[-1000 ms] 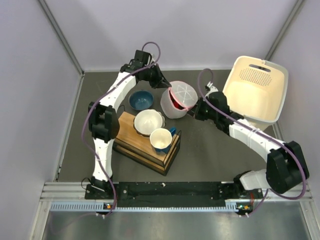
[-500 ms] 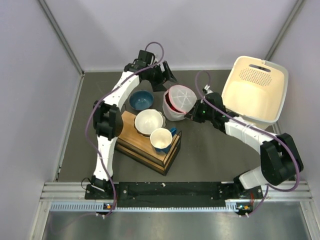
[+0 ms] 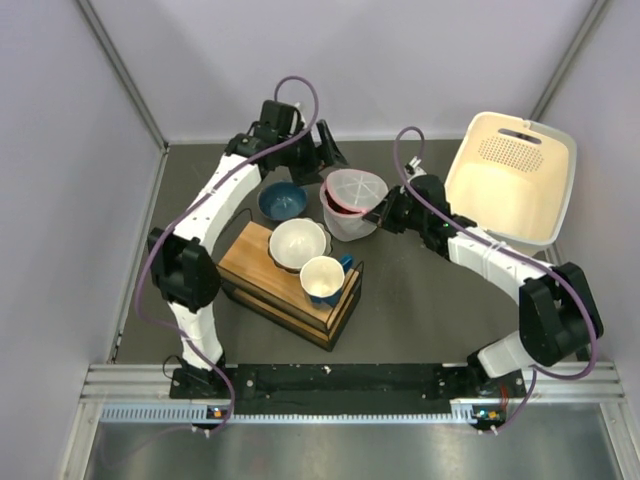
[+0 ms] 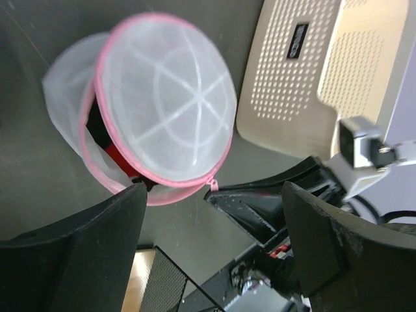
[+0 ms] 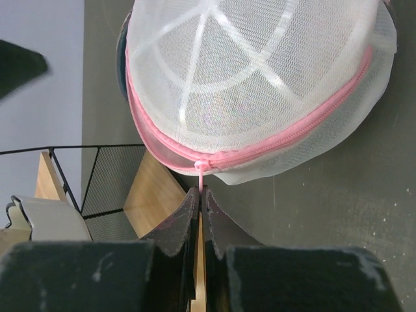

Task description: Unzip the laundry bag and remove the bra

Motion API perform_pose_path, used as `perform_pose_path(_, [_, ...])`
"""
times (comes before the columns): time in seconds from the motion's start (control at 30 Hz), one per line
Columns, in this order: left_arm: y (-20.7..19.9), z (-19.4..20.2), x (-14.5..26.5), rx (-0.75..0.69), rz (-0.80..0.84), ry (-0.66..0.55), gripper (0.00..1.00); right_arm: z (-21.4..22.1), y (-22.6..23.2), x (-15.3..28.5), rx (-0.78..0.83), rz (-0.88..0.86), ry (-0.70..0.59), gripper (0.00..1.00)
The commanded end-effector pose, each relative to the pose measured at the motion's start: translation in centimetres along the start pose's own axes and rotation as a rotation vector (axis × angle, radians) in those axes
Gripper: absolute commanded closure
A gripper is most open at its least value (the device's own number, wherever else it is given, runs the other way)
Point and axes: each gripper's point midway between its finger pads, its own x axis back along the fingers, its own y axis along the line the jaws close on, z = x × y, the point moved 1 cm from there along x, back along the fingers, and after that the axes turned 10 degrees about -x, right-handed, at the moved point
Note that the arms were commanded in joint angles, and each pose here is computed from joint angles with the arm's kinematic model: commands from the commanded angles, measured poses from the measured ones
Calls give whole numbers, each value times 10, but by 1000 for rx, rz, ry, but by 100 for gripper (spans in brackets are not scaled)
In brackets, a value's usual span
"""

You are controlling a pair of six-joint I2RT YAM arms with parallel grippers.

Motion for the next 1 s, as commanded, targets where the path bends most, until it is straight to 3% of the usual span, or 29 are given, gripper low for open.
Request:
perform_pose_path(0.0, [14, 38, -31, 60, 13, 133, 10, -22, 31, -1, 16, -72, -52, 100])
perform_pose_path(0.33, [29, 54, -57, 108, -2, 189, 11, -26, 36, -5, 20, -78, -53, 100])
perform_pose_path(0.43, [32, 53, -69, 134, 0, 191, 21, -25, 38, -5, 27, -86, -47, 100])
perform_pose_path(0.5, [29, 46, -71, 130, 11, 168, 44, -23, 35, -3, 35, -75, -39, 100])
perform_pose_path(0.53, [29, 44, -71, 128, 8, 162, 78, -22, 31, -3, 46, -63, -40, 100])
perform_pose_path(0.57, [30, 41, -71, 124, 1, 149, 94, -21, 29, 0, 53, -57, -42, 100])
perform_pose_path(0.6, [28, 36, -69, 121, 5, 141, 100, -20, 24, 1, 57, -38, -40, 100])
perform_pose_path(0.97, [33, 5, -54, 89, 22, 82, 100, 7, -54, 32, 234, 186, -7, 100])
